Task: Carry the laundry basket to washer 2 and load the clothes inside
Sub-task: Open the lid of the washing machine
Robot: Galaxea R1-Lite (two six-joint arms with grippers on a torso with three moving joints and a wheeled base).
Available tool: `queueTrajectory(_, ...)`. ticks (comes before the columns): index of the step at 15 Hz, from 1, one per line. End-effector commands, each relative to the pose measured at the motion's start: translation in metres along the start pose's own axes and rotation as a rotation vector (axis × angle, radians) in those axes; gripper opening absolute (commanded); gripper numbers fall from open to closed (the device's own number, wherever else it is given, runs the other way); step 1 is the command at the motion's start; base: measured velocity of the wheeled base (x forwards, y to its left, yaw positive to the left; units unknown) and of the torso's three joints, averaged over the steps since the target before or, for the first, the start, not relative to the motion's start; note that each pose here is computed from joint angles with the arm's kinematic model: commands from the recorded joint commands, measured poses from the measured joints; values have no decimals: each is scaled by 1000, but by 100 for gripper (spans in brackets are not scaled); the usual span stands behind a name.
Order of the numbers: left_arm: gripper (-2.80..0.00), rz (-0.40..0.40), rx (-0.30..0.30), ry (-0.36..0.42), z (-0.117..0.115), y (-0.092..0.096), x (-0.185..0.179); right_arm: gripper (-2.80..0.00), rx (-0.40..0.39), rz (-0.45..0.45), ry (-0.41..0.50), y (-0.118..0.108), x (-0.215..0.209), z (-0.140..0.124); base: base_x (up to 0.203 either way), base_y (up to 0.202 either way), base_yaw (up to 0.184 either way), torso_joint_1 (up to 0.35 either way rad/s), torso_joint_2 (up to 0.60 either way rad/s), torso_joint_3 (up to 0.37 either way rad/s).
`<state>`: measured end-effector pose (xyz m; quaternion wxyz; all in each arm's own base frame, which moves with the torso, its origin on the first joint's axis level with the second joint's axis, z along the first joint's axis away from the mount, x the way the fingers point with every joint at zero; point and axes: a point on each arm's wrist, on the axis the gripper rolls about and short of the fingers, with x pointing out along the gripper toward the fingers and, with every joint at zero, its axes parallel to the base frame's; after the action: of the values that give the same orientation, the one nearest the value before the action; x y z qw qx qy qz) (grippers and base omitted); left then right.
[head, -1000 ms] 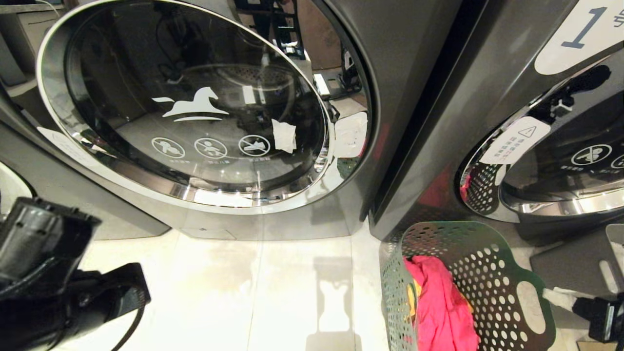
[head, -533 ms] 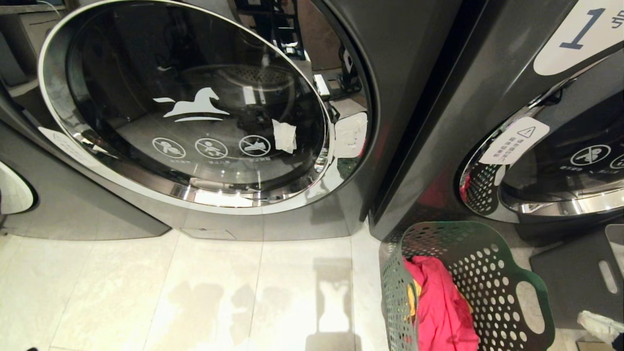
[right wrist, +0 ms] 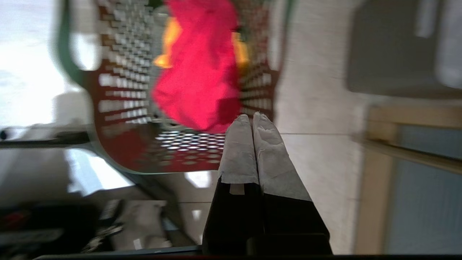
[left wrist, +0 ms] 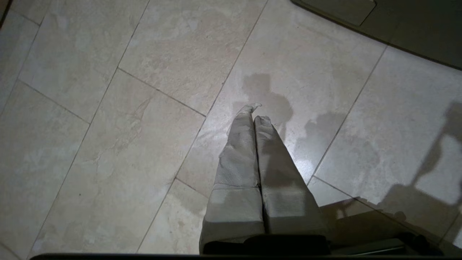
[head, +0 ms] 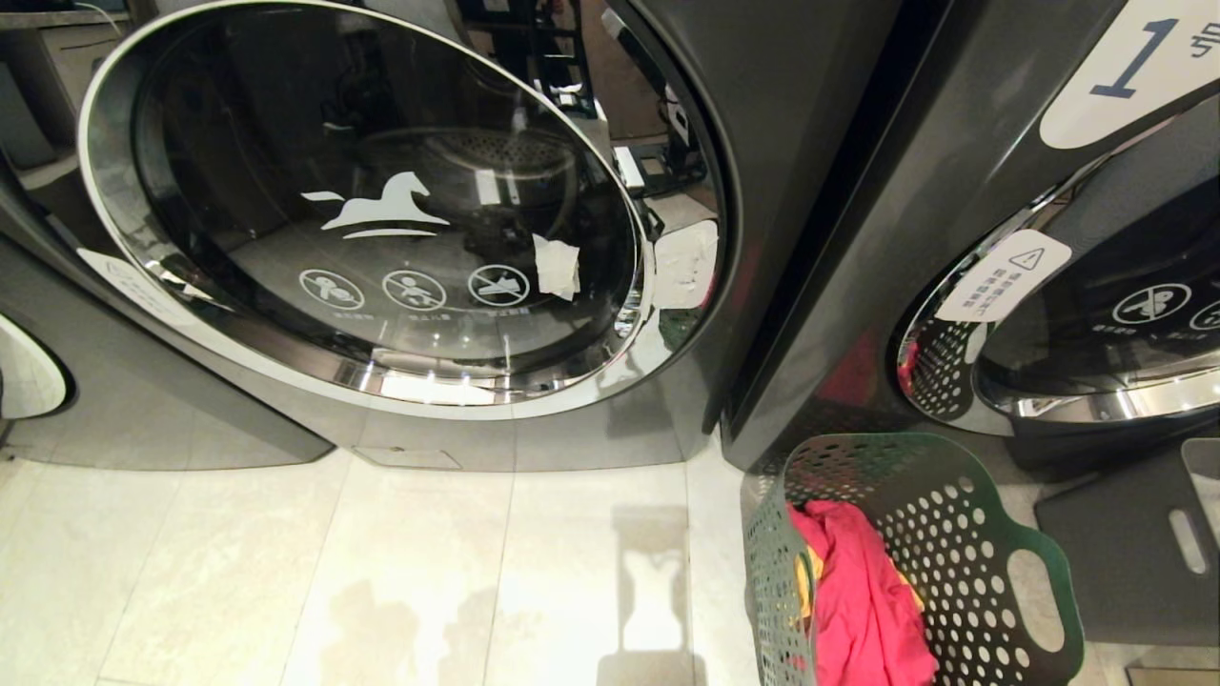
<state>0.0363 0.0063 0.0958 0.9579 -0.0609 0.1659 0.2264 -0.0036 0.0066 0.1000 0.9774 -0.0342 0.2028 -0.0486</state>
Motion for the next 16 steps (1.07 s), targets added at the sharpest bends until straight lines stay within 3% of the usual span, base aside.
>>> queueTrajectory(1,-280,-87,-1,-62,-6,6,-8,-280,-1,-152,28,-1,2,-16,0,0,0,0,0,0)
queueTrajectory(2,-280,-130,38,-78,-6,6,-10,-280,24,-197,23,-2,4,-18,0,0,0,0,0,0)
queueTrajectory(5,-280,-274,102,-134,-9,11,-21,-280,24,-178,16,-2,4,-18,0,0,0,0,0,0)
queueTrajectory(6,-280,-329,136,-145,-13,14,-26,-280,8,-143,11,-1,4,-17,0,0,0,0,0,0)
queueTrajectory(8,-280,-409,267,-117,-17,15,-29,-280,-42,-47,0,-2,4,-17,0,0,0,0,0,0)
queueTrajectory(10,-280,-364,307,-82,-17,14,-28,-280,-110,64,-12,-3,3,-17,0,0,0,0,0,0)
queueTrajectory(13,-280,-203,321,-61,-18,13,-28,-280,-70,62,-29,-3,6,-18,0,0,0,0,0,0)
queueTrajectory(15,-280,-185,338,-110,-19,13,-31,-280,-85,63,-68,-3,7,-16,0,0,0,0,0,0)
queueTrajectory(16,-280,-192,321,-109,-19,13,-31,-280,-100,105,-56,-3,7,-17,0,0,0,0,0,0)
